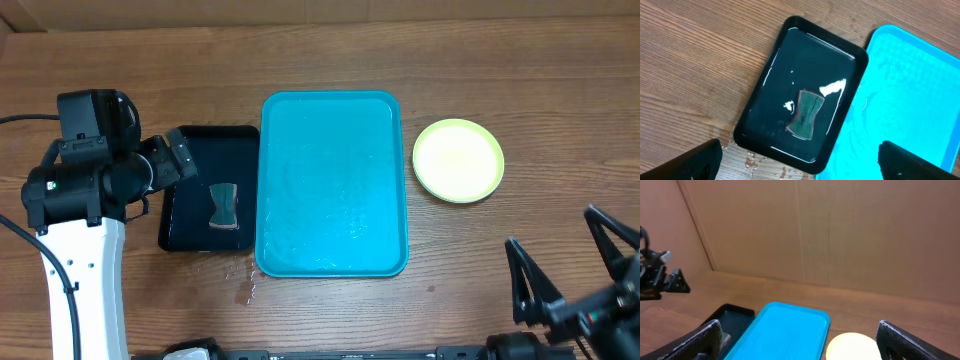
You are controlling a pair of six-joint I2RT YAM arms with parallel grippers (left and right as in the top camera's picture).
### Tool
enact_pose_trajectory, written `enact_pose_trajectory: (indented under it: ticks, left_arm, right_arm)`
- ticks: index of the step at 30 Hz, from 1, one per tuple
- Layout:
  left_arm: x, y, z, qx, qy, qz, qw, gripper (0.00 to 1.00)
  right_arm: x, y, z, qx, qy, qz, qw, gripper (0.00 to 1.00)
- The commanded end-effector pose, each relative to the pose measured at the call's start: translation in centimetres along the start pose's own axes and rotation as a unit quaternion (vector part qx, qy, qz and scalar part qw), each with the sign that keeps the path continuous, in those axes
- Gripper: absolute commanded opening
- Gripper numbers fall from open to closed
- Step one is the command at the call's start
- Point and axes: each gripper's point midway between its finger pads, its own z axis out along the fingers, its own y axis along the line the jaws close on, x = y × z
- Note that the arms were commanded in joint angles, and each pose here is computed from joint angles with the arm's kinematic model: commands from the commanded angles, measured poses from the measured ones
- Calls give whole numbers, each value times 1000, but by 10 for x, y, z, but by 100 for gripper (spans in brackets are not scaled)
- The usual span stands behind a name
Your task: Clean dirty plates on tray and stack at the side
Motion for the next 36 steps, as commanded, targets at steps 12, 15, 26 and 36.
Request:
enact_pose_trajectory:
  ticks: [12, 15, 26, 36]
  left_arm:
    - [-5, 2, -2, -6, -7, -7, 1000, 100]
    - [-5, 2, -2, -6, -7, -7, 1000, 100]
    - [-5, 2, -2, -6, -7, -7, 1000, 100]
    - [-5, 2, -2, -6, -7, -7, 1000, 100]
  right_arm:
    - [21, 1, -10, -5, -72, -25, 997, 100]
    - [25, -1, -2, -5, -82, -27, 996, 100]
    - [8, 2, 0, -23, -215, -67, 974, 99]
    - [-6, 4, -8, -25, -334, -102, 937, 100]
